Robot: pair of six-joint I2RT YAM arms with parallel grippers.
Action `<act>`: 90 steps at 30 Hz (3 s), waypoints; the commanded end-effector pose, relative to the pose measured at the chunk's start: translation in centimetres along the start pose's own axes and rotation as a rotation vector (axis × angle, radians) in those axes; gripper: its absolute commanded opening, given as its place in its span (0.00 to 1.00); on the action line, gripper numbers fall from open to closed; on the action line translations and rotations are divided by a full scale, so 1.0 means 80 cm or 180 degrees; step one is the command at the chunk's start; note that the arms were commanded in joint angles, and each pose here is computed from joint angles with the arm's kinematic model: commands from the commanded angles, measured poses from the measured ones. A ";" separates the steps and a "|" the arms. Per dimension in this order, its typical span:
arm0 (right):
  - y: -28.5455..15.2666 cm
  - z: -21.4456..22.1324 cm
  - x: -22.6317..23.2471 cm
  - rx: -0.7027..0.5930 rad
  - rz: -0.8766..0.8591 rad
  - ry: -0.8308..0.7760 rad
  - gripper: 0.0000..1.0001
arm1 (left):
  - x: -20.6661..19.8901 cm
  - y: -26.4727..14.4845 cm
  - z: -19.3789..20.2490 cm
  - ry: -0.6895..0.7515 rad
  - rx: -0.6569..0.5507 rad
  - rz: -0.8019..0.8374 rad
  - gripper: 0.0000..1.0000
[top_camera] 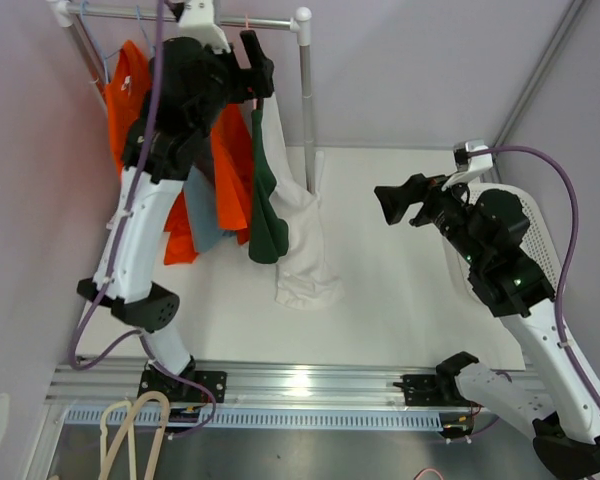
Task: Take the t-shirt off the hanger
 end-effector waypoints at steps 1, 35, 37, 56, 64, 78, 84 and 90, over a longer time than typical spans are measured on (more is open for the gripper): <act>-0.013 -0.014 0.002 -0.0174 0.0008 -0.0043 0.99 | 0.006 0.019 0.021 0.0181 0.0162 -0.0247 0.94; -0.032 0.000 -0.007 -0.0144 0.0124 -0.0183 0.99 | 0.014 0.149 0.105 0.0429 -0.0389 -0.0787 0.68; -0.031 0.001 -0.007 -0.0134 0.0126 -0.0178 1.00 | 0.013 0.147 0.100 0.0483 -0.0453 -0.0804 0.70; -0.033 0.000 -0.005 -0.0134 0.0081 -0.0154 1.00 | 0.008 0.138 0.093 0.0704 -0.0526 -0.0894 0.01; -0.031 0.001 -0.004 -0.0117 0.0069 -0.0135 1.00 | 0.002 0.119 0.041 0.0737 -0.0885 -0.0849 0.01; -0.030 0.004 -0.001 -0.0044 -0.0049 -0.0102 0.99 | 0.004 0.062 0.001 0.0574 -0.1260 -0.0858 0.01; -0.030 0.009 -0.001 0.0008 -0.0057 -0.0081 1.00 | 0.003 0.042 -0.004 0.0520 -0.1385 -0.0765 0.01; -0.032 0.007 0.001 0.0057 -0.0090 -0.0080 1.00 | -0.003 0.016 -0.008 0.0523 -0.1521 -0.0672 0.01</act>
Point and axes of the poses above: each gripper's point midway between its finger pads, its own y axis out along the fingers, its own x axis along the line the jaws close on, z = x × y, the point moved 10 cm from there along -y, back along the fingers, and after that the axes turned 2 degrees about -y, right-handed, at the moved point
